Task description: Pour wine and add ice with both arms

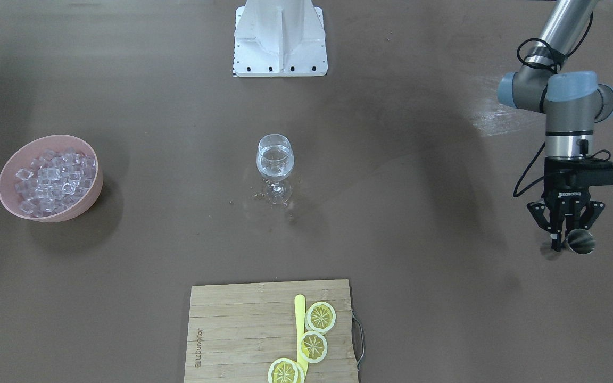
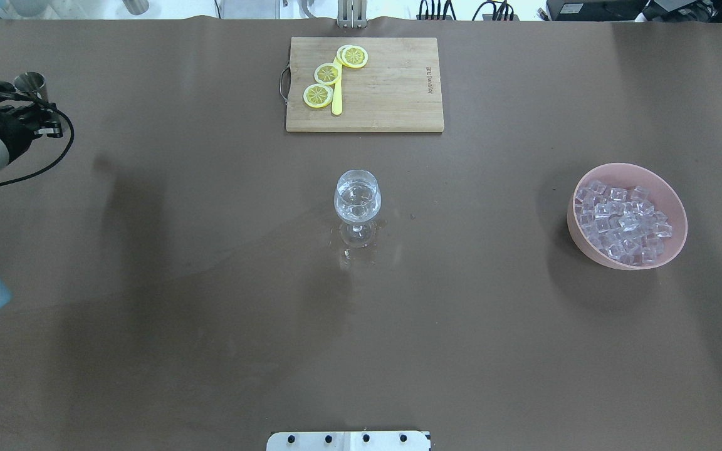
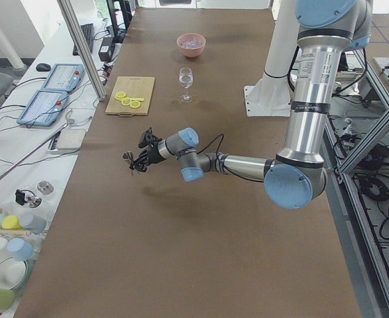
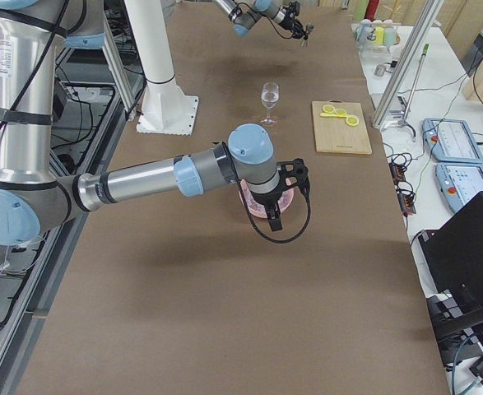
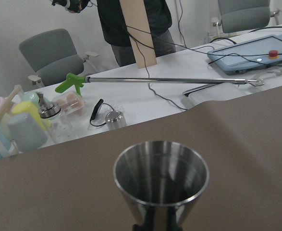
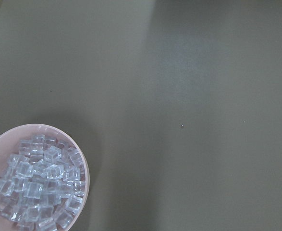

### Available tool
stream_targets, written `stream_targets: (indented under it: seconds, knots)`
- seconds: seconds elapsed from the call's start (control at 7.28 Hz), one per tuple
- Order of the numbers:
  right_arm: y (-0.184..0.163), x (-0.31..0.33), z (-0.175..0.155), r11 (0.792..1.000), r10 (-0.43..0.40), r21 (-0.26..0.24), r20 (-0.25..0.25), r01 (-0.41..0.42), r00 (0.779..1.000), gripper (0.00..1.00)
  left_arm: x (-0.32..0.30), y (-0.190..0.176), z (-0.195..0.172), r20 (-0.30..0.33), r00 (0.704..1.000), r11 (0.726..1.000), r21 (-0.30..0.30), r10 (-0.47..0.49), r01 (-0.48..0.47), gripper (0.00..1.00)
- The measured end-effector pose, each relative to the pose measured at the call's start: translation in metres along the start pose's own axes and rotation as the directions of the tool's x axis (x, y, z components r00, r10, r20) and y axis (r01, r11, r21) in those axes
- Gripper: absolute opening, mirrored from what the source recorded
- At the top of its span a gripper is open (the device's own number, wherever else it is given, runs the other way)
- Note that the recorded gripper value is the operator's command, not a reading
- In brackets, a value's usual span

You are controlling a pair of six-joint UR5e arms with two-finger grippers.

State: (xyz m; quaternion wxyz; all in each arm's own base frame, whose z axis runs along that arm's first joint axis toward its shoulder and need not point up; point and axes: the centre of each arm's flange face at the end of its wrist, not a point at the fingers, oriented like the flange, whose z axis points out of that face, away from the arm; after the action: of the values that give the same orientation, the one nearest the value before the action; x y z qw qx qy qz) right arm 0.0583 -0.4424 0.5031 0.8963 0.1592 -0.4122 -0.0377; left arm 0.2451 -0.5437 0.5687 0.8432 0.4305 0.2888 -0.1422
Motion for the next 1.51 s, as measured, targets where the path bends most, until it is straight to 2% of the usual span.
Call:
stream_targets:
  seconds: [0.41,0.82,1.1,1.24,1.51]
  knots:
    - [-0.010,-0.011,0.005,1.000,-0.028,-0.003,0.005,0.028,1.000,1.00,-0.020,0.013,0.030,0.002,0.992,0.991,-0.029,-0.129,0.129,0.00]
    - [-0.011,-0.013,0.005,0.999,-0.034,-0.003,0.006,0.034,0.999,1.00,-0.026,0.018,0.037,0.011,0.989,0.988,-0.042,-0.147,0.147,0.00]
    - [-0.009,-0.013,0.006,0.999,-0.032,-0.007,0.007,0.032,0.999,1.00,-0.029,0.022,0.037,0.012,0.991,0.990,-0.043,-0.134,0.134,0.59]
    - [-0.009,-0.013,0.007,0.999,-0.032,-0.009,0.008,0.032,0.999,1.00,-0.030,0.023,0.037,0.011,0.994,0.993,-0.044,-0.110,0.110,0.98]
    - [-0.010,-0.017,0.011,0.999,-0.036,-0.015,0.009,0.036,0.999,1.00,-0.030,0.022,0.033,-0.006,0.997,0.997,-0.039,-0.073,0.073,0.99]
